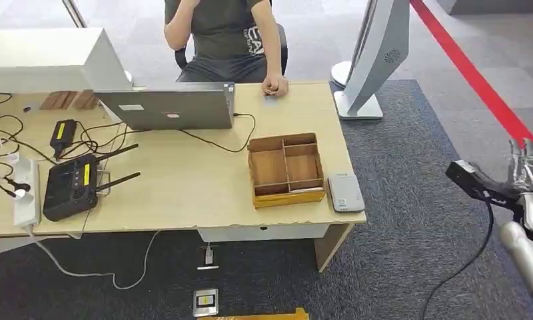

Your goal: Pass the card to the sensor for recognition and then transmit it.

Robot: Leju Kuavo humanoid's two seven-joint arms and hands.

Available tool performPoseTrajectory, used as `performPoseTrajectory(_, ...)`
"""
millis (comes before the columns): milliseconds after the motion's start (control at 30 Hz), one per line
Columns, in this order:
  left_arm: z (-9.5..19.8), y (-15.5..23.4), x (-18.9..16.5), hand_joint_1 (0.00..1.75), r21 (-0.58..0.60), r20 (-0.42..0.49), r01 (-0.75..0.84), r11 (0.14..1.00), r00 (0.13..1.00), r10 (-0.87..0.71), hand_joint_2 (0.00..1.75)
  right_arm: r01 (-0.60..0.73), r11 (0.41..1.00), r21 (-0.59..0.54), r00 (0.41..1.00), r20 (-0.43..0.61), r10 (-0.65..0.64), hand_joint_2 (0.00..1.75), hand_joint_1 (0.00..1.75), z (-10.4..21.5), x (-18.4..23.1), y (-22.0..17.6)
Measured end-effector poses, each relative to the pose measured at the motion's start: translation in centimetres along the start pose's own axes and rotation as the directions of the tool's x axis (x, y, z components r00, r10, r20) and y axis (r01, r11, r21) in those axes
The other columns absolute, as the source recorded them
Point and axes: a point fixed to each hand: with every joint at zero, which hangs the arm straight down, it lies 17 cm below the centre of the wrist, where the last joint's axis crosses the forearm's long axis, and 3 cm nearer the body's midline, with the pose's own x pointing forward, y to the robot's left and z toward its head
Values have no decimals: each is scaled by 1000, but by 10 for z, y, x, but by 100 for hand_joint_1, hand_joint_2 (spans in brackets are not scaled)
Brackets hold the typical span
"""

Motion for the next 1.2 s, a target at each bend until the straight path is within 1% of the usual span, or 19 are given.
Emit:
performPoseTrajectory(100,0,-3,5,0,-3,9,-10,1000,1000,10,0,78,996,48,996,-56,-75,0,0,20,-34,43)
performPoseTrajectory(167,1,-4,3,0,-4,7,-15,1000,1000,15,0,104,990,91,991,-94,-95,0,0,37,-48,72)
performPoseTrajectory(300,1,-5,8,0,-3,19,-21,1000,1000,21,0,126,977,174,984,-144,-102,0,0,70,-63,120)
performPoseTrajectory(367,0,-4,10,0,0,23,-32,1000,999,32,0,134,968,210,982,-157,-102,0,0,86,-62,141)
performPoseTrajectory(567,0,-1,14,0,14,34,-70,997,997,70,0,169,940,295,974,-196,-114,0,0,122,-53,183)
performPoseTrajectory(767,0,-2,13,0,17,24,-84,996,996,83,0,189,925,328,966,-232,-115,0,0,153,-50,209)
performPoseTrajectory(867,0,-1,13,0,25,21,-97,995,995,96,0,218,911,350,956,-265,-127,0,0,175,-48,225)
performPoseTrajectory(1000,0,1,10,0,37,3,-108,993,994,108,0,258,875,410,944,-299,-138,0,0,215,-43,253)
performPoseTrajectory(1100,-1,3,8,0,51,-10,-121,991,993,121,0,319,837,445,921,-353,-163,0,0,249,-40,274)
performPoseTrajectory(1133,-1,4,8,0,54,-10,-125,991,992,126,0,363,813,455,905,-382,-190,0,0,263,-37,282)
performPoseTrajectory(1200,-1,5,9,0,60,-4,-134,989,991,135,0,499,731,466,844,-452,-289,0,0,291,-25,299)
